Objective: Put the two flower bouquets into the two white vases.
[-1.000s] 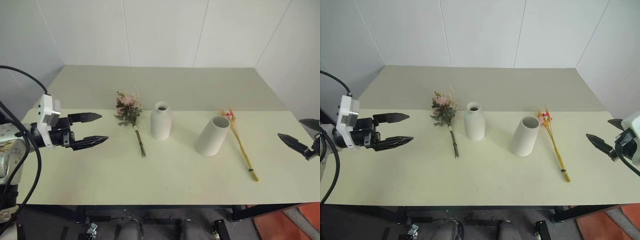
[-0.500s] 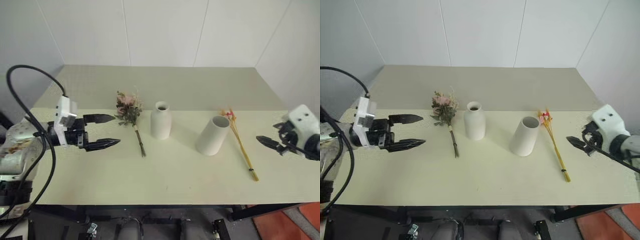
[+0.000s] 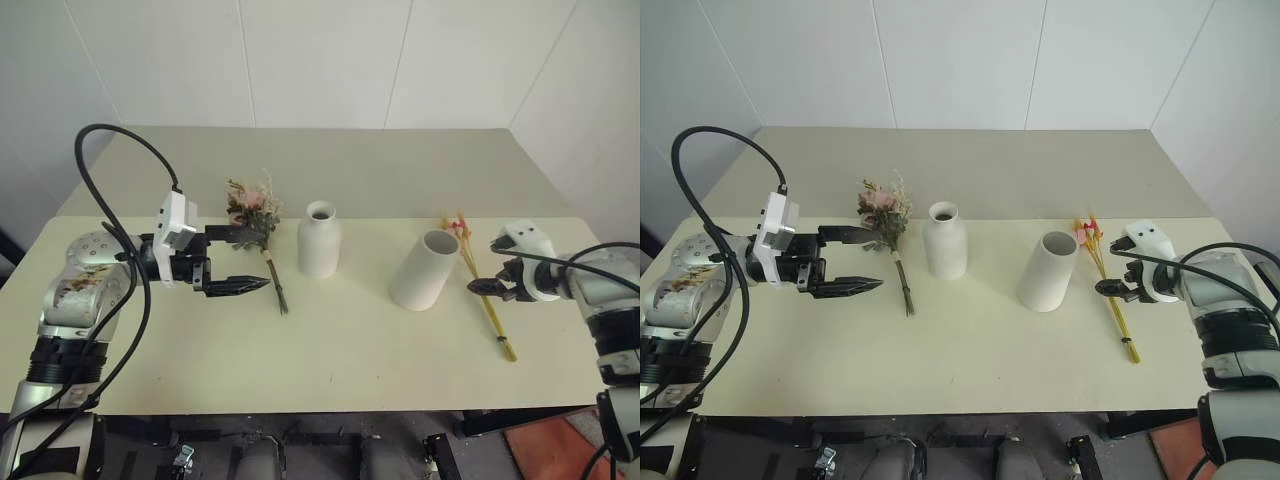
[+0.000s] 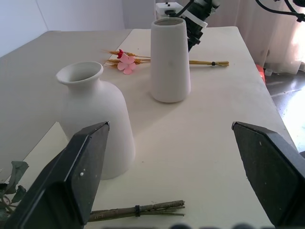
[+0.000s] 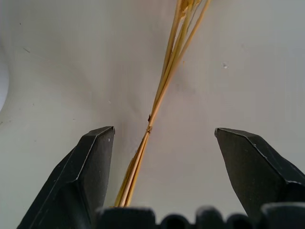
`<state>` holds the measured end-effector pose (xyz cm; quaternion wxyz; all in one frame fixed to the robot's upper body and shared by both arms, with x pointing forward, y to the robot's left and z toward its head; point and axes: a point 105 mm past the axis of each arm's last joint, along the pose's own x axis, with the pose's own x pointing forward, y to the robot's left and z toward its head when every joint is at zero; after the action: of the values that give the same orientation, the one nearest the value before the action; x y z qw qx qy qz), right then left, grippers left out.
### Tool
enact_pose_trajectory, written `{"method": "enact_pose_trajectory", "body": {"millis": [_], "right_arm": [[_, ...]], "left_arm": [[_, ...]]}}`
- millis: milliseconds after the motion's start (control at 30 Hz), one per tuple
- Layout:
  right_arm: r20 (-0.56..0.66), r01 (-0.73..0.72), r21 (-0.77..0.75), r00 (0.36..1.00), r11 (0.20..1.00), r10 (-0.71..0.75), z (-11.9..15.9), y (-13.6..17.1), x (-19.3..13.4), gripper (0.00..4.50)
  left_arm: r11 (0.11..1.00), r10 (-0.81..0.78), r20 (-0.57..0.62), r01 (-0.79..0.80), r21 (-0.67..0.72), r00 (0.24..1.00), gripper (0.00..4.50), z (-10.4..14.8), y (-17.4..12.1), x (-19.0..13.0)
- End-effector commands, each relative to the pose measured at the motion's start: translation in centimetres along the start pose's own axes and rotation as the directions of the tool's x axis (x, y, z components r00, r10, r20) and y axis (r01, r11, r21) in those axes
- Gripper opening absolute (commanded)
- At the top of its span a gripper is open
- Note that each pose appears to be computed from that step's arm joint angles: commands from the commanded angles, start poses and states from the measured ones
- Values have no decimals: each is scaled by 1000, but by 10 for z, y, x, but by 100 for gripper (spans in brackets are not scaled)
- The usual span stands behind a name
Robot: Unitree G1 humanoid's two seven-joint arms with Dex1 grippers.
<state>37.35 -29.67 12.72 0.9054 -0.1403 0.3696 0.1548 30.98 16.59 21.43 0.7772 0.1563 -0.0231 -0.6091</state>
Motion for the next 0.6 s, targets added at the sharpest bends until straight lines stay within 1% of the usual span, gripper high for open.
{"method": "enact_pose_trajectory", "body": {"millis": [33, 67, 100, 167, 233, 367, 400, 467, 500, 533, 567, 600], "right_arm": [[-2, 4, -19, 1000, 1000, -4, 8, -6, 0, 358], [-13, 3, -14, 1000, 1000, -3, 7, -7, 2, 335], [-25, 8, -9, 1000, 1000, -8, 6, -8, 3, 303], [-39, 18, -2, 999, 1000, -18, 6, -11, 6, 226], [-43, 23, 4, 999, 1000, -23, 6, -13, 7, 162], [-50, 44, 14, 998, 999, -43, 7, -16, 8, 15], [-54, 52, 15, 997, 999, -51, 7, -17, 8, 2], [-31, 101, 24, 995, 995, -100, 10, -23, 7, 2], [60, 198, 14, 978, 980, -199, 23, -34, 2, 2], [187, 304, 34, 934, 952, -305, 41, -45, -6, 2], [283, 406, 86, 866, 910, -413, 56, -56, -20, 2], [348, 480, 120, 799, 869, -490, 65, -64, -33, 2]], "left_arm": [[999, -2, 5, 2, 42, 1000, 450, 7, 2, -3], [999, -1, 3, 1, 43, 1000, 450, 7, 2, -4], [999, 0, 2, 0, 42, 1000, 450, 7, 2, -5], [999, 1, 2, -1, 42, 1000, 450, 7, 2, -6], [999, 1, 2, -1, 40, 1000, 450, 6, 0, -7], [999, 9, 1, -9, 37, 1000, 450, 5, 0, -9], [999, 11, 0, -11, 36, 1000, 450, 5, 0, -9], [999, 14, -2, -14, 36, 1000, 450, 5, 0, -10], [999, 17, -3, -17, 37, 1000, 450, 5, 0, -11], [999, 19, -3, -19, 37, 1000, 450, 5, -1, -12], [999, 24, -4, -23, 36, 1000, 450, 5, -1, -13], [999, 28, -5, -28, 35, 1000, 450, 6, -1, -14]]}}
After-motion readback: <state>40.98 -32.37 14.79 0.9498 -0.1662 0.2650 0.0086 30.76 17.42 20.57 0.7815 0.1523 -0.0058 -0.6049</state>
